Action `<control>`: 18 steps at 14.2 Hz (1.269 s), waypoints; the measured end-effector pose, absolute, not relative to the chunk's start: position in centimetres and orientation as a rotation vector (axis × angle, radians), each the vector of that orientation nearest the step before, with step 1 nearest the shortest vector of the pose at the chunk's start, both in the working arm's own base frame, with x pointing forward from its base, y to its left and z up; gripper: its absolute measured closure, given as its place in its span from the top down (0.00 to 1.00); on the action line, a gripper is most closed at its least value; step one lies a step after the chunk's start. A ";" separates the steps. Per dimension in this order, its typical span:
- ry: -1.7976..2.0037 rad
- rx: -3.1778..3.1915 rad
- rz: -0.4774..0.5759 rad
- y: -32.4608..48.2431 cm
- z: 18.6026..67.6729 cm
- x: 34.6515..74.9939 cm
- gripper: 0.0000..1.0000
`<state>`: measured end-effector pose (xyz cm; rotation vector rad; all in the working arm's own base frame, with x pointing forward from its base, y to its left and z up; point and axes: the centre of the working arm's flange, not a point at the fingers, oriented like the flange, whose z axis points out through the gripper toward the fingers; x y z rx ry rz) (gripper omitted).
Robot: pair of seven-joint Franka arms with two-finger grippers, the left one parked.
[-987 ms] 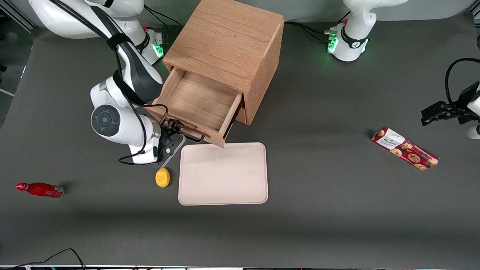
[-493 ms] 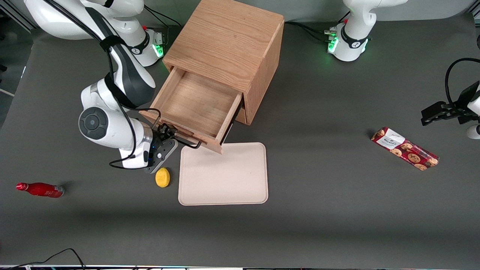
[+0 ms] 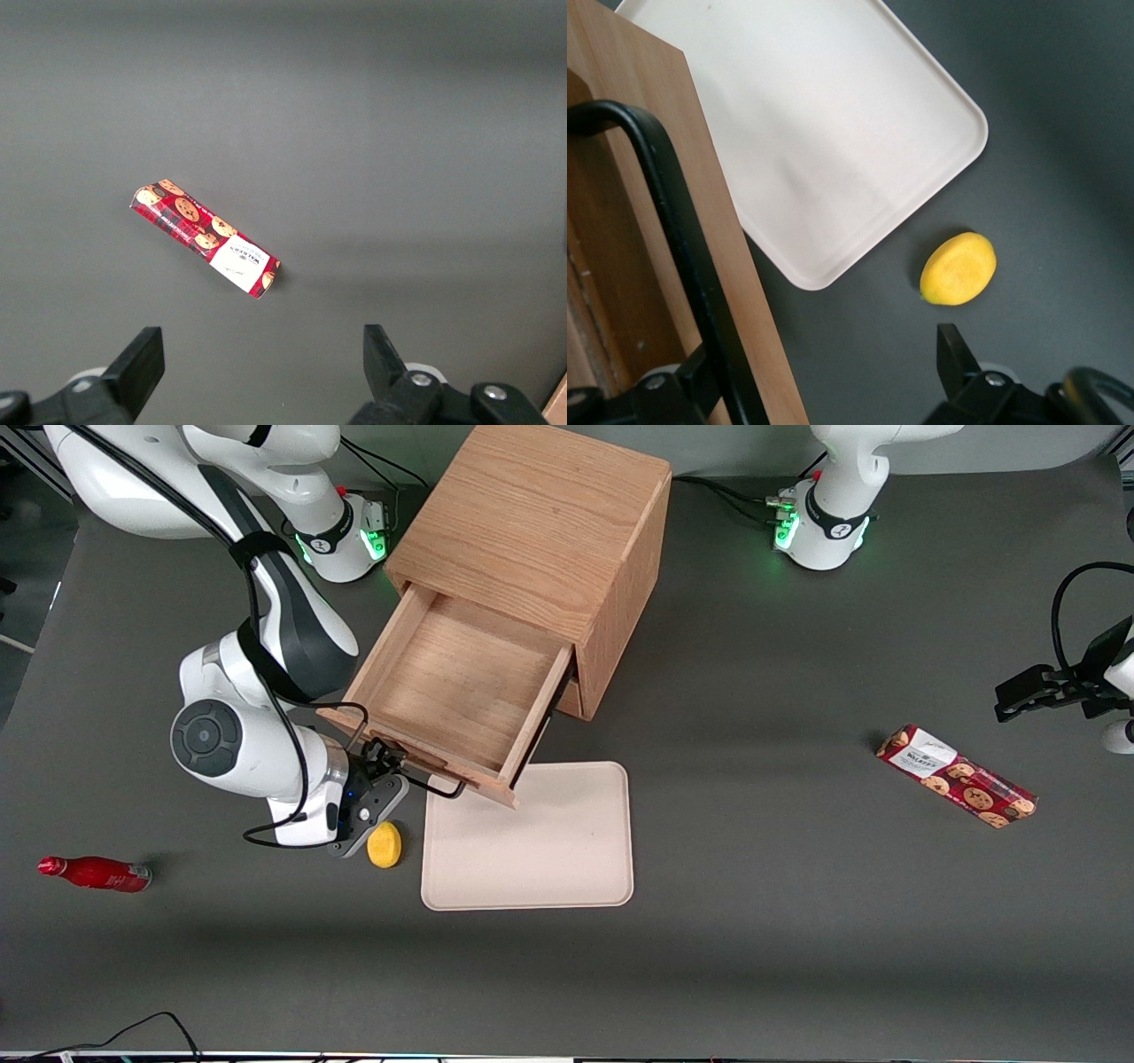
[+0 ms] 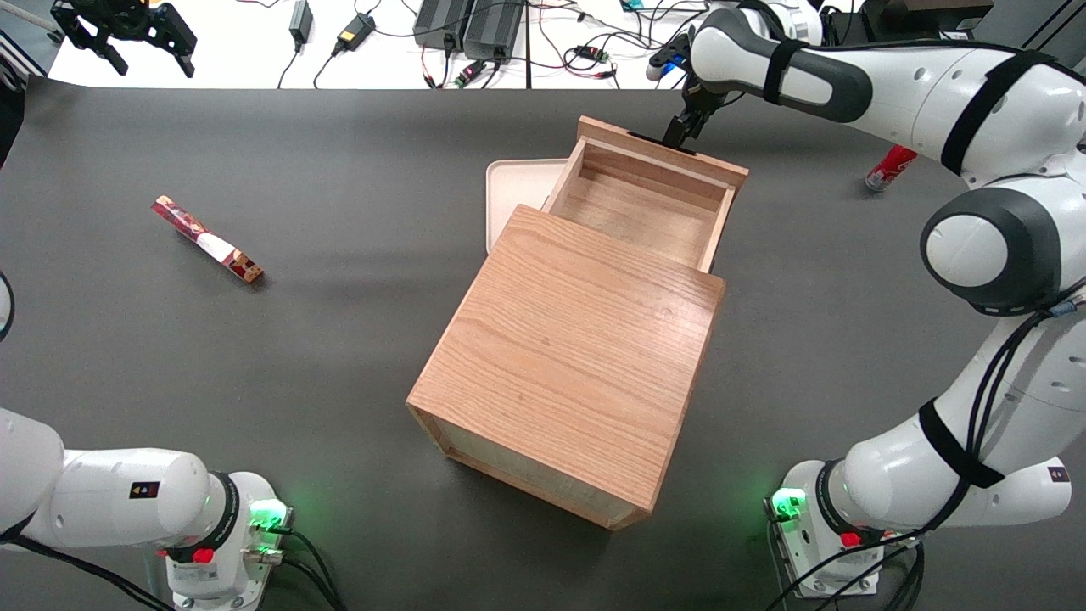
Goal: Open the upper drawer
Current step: 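Keep pulling the drawer further open with the right gripper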
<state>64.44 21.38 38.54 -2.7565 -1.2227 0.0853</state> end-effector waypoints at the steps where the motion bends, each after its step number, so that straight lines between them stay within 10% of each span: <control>1: -1.230 -2.761 0.078 21.4 38.5 64.8 1.00; 18: -1.516 -2.611 0.027 20.4 38.7 67.2 1.00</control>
